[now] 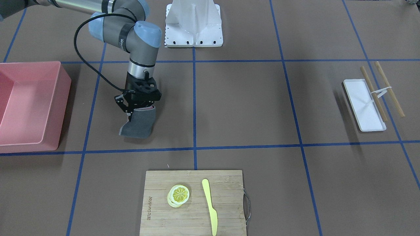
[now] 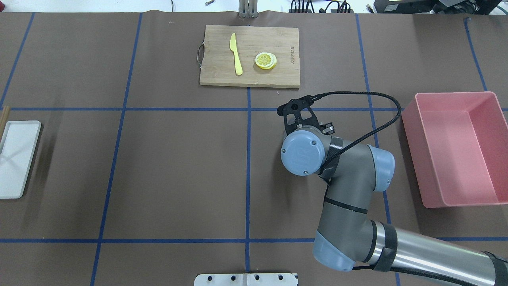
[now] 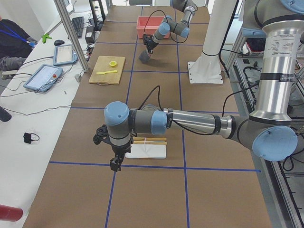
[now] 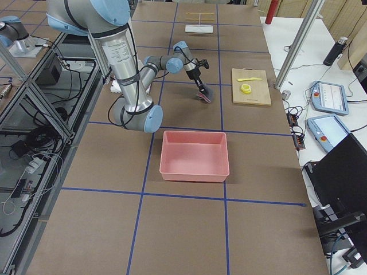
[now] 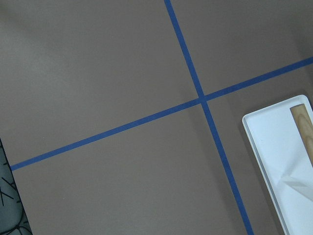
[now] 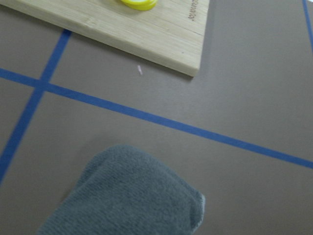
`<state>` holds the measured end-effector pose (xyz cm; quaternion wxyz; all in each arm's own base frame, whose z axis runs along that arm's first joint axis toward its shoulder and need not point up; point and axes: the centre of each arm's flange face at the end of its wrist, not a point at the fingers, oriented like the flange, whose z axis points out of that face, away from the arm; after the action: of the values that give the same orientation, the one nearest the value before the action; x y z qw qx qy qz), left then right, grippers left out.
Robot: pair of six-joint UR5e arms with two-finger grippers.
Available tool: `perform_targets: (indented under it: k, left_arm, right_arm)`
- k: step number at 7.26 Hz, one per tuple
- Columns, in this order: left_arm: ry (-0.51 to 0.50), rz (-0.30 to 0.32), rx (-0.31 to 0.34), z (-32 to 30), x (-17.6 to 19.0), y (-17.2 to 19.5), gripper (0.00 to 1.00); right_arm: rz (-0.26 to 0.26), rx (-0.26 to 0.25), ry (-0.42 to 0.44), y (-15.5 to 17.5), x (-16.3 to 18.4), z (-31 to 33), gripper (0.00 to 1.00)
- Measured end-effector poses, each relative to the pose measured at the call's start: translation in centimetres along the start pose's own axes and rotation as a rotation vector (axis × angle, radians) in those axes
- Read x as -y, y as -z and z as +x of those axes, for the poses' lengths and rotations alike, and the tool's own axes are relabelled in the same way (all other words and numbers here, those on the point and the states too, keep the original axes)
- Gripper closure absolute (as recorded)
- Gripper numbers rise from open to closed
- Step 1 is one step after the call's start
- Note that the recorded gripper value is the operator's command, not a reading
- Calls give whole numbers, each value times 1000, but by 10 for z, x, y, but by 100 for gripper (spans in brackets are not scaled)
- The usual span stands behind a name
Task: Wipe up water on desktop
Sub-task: 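Wipe the towel with the right gripper across the table center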
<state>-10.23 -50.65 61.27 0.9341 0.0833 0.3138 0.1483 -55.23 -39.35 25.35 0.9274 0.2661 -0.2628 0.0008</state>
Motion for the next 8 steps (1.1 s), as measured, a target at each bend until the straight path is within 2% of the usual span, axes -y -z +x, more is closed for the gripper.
perform_targets:
  k: [1,2,4,6,8]
  left_arm:
    - [0,0,0,0,0,0,1]
    - [0,1,0,0,0,1,1]
    - [2,6,-19,2,0,0,1]
    - [7,17,-60,5,-2,-3,1]
    - [10,18,-70,5,-2,-3,1]
  right_arm:
    - [-2,43,-63,7,-11,-14,100]
    - [-24,17,-68,6,-19,-14,100]
    - [-87,-131,42,7,-22,24,100]
    - [-163,-271,177,4,-42,103,100]
    - [-250,-401,278,-9,-61,169,100]
